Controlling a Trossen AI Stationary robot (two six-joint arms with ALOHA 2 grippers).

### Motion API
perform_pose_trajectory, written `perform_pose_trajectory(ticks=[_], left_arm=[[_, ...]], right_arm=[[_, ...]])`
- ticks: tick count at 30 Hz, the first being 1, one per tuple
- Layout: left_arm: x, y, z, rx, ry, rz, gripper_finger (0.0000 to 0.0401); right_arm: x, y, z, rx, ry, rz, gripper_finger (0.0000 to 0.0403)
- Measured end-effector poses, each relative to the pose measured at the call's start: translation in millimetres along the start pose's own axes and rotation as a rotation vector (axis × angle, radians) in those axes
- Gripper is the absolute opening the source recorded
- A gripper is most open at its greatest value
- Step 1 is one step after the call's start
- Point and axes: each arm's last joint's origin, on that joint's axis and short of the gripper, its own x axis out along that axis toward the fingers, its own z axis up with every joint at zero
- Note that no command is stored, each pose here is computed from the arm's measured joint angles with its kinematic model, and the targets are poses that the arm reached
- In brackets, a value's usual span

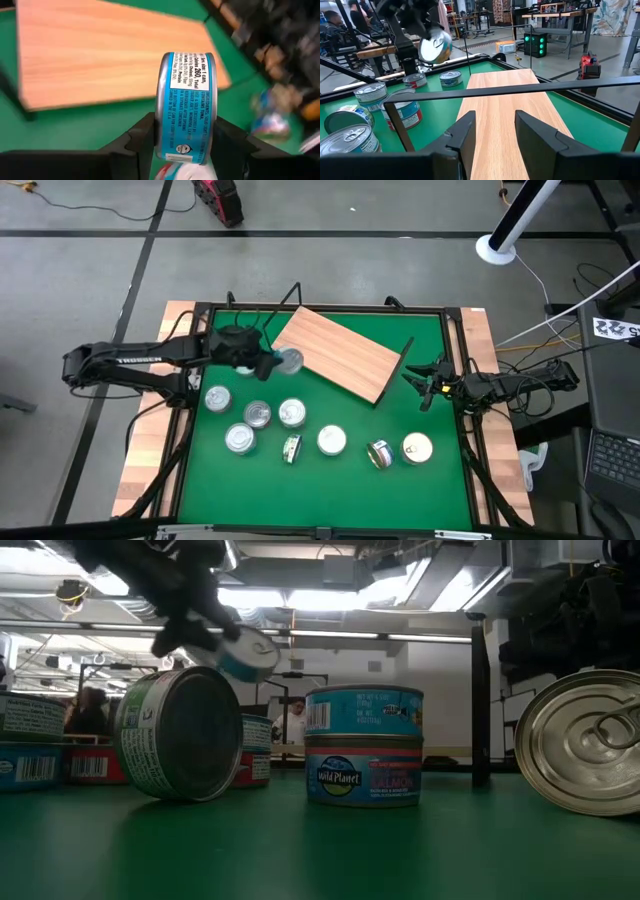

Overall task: Stack canned seafood by type on shelf
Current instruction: Put the yellow-blue tuna can on the shelf

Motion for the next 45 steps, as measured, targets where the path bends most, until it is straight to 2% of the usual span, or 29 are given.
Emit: perform_pose_trajectory(ticks=[4,11,17,25,33,39,45], left_arm=[[18.2,-1.9,3.6,-0.162,-0.029,-0.020,0.0149],[67.0,-3.3,0.6,-0.430,-0.049,-0.060,0.0149],[107.8,-2.8,-2.0,-0.610,-0.109,-0.168,0.0150],[148.8,16.0,-16.4,-0.863,-0.172,-0.143,0.0150],[162.3,33.6,-17.6,-0.985,-0.190,-0.108,0.0150],[163.3,39.4,-16.4,-0.959,-0.197,-0.075,0.0156],[163.9,41.5,-18.8,-0.909,-0.185,-0.038,0.0196]], right_arm=[[0.0,0.0,0.0,0.000,0.000,0.000,0.0136],[0.0,0.0,0.0,0.000,0.000,0.000,0.0136],[0.0,0.0,0.0,-0.001,0.000,0.000,0.0136],[0.0,0.0,0.0,-0.002,0.000,0.000,0.0136],[0.0,0.0,0.0,-0.003,0.000,0.000,0.0136],[0.0,0.0,0.0,-0.003,0.000,0.000,0.0136],[0.0,0.0,0.0,-0.004,0.000,0.000,0.0136]])
